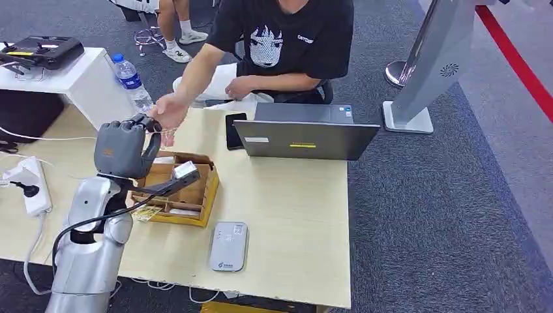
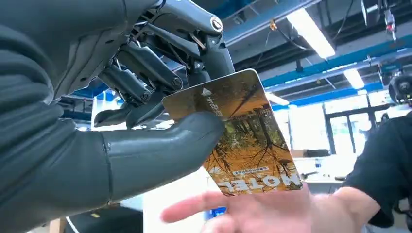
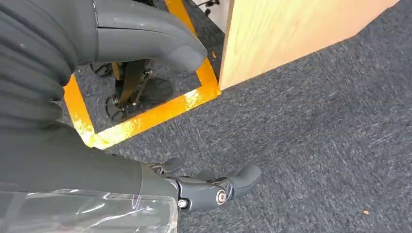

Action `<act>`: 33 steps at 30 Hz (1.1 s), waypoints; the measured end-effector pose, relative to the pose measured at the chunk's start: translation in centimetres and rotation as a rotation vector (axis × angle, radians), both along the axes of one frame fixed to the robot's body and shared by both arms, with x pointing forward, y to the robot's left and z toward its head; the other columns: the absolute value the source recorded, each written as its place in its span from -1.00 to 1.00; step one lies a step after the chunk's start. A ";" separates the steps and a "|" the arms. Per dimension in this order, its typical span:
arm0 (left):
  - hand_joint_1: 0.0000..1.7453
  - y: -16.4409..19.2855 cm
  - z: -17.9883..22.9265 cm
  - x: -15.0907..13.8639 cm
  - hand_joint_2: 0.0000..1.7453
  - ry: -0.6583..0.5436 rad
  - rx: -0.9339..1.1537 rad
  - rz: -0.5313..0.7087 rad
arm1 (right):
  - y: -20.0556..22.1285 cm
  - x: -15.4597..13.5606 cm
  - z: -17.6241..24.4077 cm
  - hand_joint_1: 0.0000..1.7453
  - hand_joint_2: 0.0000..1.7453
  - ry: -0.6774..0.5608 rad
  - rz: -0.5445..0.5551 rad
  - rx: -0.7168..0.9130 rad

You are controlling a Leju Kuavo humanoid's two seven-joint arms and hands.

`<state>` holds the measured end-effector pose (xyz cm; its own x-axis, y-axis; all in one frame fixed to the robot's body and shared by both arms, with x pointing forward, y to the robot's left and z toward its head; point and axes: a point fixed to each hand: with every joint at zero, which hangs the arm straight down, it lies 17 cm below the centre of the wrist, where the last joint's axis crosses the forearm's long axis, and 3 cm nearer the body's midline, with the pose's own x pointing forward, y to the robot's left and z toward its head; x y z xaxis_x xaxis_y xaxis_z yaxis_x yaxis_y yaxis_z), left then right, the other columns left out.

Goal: Pass the card to the sensor for recognition and then transmit it.

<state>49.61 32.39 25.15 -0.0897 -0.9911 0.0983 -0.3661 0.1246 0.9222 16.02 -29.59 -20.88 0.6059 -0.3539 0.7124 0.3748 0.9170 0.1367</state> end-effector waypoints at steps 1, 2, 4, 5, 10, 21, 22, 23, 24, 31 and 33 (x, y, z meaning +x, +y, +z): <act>1.00 0.0 -0.1 0.0 1.00 0.001 0.002 -0.001 | 0.0 0.0 0.0 -1.00 1.00 0.000 0.000 0.000; 1.00 0.0 -0.1 -0.1 1.00 0.001 0.004 0.000 | 0.0 0.0 0.0 -1.00 1.00 0.000 0.000 0.001; 1.00 0.0 -0.2 -0.2 1.00 -0.004 0.008 0.002 | 0.0 0.0 0.0 -1.00 1.00 0.000 -0.001 0.001; 1.00 0.0 -0.1 -0.2 1.00 -0.008 0.011 0.004 | 0.0 0.0 0.0 -1.00 1.00 0.002 0.002 0.000; 1.00 0.1 -0.6 -0.6 1.00 -0.013 0.018 0.009 | 0.2 -0.2 -0.1 -1.00 1.00 0.005 0.011 -0.002; -1.00 0.5 -2.0 -1.6 1.00 -0.006 0.013 0.006 | 0.2 -0.3 -0.1 -1.00 1.00 0.003 0.011 -0.004; -1.00 0.5 -2.1 -1.6 1.00 -0.004 0.013 0.007 | 0.2 -0.3 -0.1 -1.00 1.00 0.003 0.011 -0.004; -1.00 0.6 -2.2 -1.7 1.00 -0.003 0.012 0.008 | 0.2 -0.3 -0.1 -1.00 1.00 0.003 0.011 -0.004; -1.00 0.7 -2.3 -1.7 1.00 -0.002 0.012 0.010 | 0.2 -0.3 -0.1 -1.00 1.00 0.003 0.011 -0.004; -1.00 0.8 -2.5 -1.8 1.00 0.001 0.010 0.014 | 0.2 -0.3 -0.1 -1.00 1.00 0.002 0.011 -0.004; -1.00 0.8 -2.5 -1.8 1.00 0.001 0.010 0.014 | 0.2 -0.3 -0.1 -1.00 1.00 0.002 0.011 -0.004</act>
<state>47.77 33.22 22.64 -0.0758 -0.9932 0.0886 -0.3669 0.1104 0.9237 15.75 -29.37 -20.99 0.6110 -0.3446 0.7127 0.3654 0.9214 0.1323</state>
